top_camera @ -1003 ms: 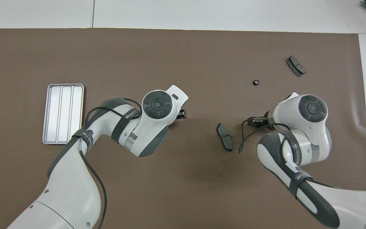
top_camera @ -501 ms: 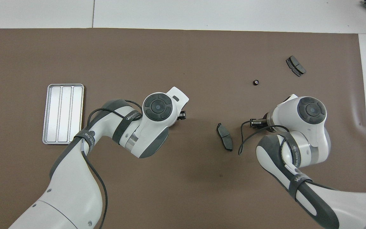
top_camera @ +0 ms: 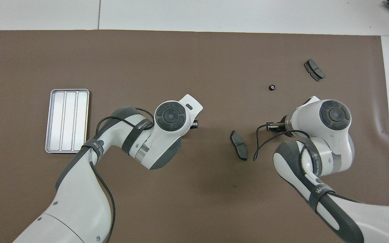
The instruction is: Pick bearing gear from pile to tray
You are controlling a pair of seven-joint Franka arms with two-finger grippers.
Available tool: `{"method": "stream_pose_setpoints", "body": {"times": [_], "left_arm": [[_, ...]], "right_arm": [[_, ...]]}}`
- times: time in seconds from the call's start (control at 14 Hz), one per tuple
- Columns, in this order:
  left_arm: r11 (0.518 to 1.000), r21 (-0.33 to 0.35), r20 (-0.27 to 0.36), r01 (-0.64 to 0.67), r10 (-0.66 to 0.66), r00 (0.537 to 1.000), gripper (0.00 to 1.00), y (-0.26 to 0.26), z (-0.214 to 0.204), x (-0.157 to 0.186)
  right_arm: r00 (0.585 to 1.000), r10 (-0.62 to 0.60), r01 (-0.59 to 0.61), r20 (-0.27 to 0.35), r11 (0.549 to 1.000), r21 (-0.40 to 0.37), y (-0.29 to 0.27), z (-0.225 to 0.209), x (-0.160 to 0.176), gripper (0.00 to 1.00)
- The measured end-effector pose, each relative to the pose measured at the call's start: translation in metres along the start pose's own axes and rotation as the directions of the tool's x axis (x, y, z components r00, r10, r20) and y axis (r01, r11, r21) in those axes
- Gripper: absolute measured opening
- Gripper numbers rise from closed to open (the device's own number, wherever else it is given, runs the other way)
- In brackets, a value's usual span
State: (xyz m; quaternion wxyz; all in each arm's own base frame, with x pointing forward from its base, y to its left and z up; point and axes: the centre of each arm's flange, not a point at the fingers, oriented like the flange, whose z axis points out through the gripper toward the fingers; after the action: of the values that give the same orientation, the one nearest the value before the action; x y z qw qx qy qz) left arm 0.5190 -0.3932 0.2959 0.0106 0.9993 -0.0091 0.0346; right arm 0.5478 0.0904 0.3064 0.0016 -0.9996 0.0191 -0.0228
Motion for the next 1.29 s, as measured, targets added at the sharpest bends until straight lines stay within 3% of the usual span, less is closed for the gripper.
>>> {"method": "stream_pose_setpoints", "body": {"times": [0.5, 0.64, 1.0, 1.29], "left_arm": [[1.000, 0.000, -0.001, 0.002, -0.002, 1.000, 0.35, -0.001, -0.001, 0.001], [0.999, 0.005, -0.007, 0.037, -0.037, 0.999, 0.35, -0.016, -0.009, 0.019], [0.997, 0.015, 0.011, 0.074, -0.074, 0.997, 0.35, -0.154, -0.059, 0.108], [0.999, 0.023, 0.036, 0.030, -0.030, 0.999, 0.35, -0.272, -0.061, 0.135]], "right_arm": [[0.998, 0.052, -0.050, -0.035, 0.998, 0.044, -0.019, -0.028, 0.020, 0.35], [0.993, 0.108, -0.105, -0.046, 0.993, 0.062, -0.045, -0.034, 0.024, 0.35], [0.965, 0.259, -0.253, -0.045, 0.961, 0.113, -0.155, -0.039, 0.021, 0.35], [0.935, 0.353, -0.347, -0.034, 0.930, 0.118, -0.262, -0.022, 0.006, 0.35]]}}
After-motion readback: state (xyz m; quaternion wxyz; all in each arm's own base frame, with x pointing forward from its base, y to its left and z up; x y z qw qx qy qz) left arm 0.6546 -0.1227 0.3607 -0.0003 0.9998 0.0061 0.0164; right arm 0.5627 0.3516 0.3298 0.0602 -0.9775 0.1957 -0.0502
